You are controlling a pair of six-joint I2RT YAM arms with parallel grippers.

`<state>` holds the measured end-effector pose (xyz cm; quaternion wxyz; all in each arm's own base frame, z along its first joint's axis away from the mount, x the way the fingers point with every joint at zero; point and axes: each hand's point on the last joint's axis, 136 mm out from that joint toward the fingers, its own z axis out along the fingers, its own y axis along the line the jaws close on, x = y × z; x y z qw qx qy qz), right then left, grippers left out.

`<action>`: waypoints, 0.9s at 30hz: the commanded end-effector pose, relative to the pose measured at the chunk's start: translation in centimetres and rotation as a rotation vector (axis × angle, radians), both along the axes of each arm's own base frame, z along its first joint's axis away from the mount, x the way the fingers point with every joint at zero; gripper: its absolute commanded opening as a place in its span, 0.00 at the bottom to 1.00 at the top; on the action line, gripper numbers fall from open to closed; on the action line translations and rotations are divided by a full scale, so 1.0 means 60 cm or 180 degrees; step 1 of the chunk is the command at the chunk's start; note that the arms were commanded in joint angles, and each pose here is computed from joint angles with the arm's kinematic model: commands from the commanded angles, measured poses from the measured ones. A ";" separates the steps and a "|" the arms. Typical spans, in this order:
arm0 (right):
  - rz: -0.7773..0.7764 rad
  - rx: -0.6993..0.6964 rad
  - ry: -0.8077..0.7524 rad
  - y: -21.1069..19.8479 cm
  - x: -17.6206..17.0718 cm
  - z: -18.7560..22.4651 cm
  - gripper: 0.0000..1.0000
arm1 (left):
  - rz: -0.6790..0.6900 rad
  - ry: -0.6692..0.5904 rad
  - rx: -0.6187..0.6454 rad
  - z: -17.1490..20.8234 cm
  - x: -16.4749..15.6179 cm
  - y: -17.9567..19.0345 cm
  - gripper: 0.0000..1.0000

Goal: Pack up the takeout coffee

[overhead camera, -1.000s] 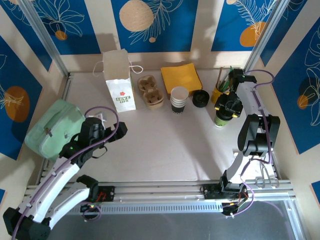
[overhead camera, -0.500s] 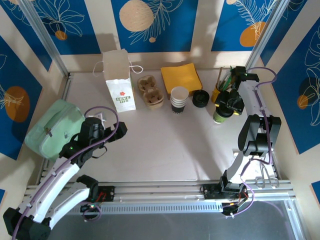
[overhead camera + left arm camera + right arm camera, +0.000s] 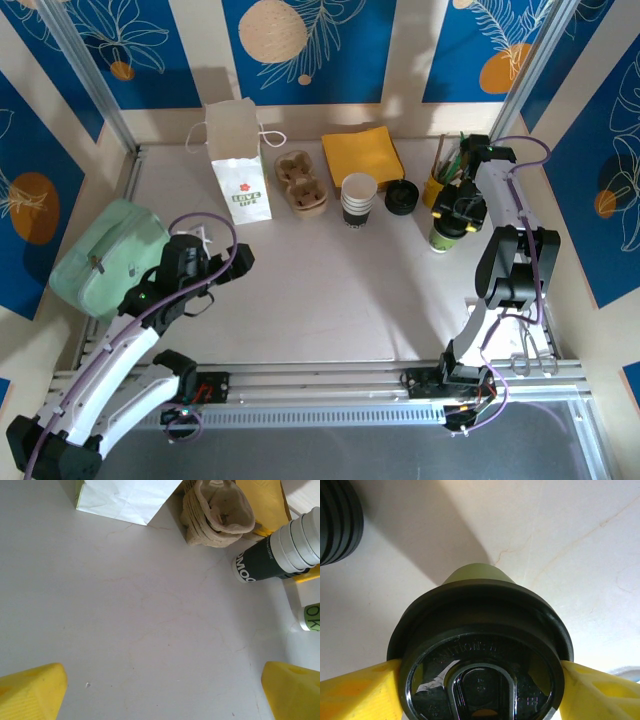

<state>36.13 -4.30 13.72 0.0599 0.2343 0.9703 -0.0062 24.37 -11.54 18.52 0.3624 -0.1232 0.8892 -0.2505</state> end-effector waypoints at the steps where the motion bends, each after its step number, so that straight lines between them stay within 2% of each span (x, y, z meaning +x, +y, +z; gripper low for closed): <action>1: 0.0012 -0.0096 0.0107 -0.006 -0.009 0.003 0.76 | 0.0015 0.0003 -0.0032 0.003 -0.002 0.004 0.99; 5: 0.0055 -0.0155 0.0136 -0.004 -0.012 0.004 0.81 | 0.0009 0.0006 -0.0041 0.003 -0.002 0.004 0.99; 15: 0.0101 -0.0232 0.0188 -0.001 -0.016 0.003 0.80 | 0.0015 0.0020 -0.0038 0.000 -0.005 0.006 0.99; 22: 0.0128 -0.0228 0.0191 0.004 -0.015 0.007 0.70 | 0.0021 0.0017 -0.0050 0.000 -0.004 0.006 0.99; 27: 0.0129 -0.0257 0.0211 0.003 -0.018 0.010 0.66 | 0.0011 0.0024 -0.0056 -0.001 -0.005 0.005 0.99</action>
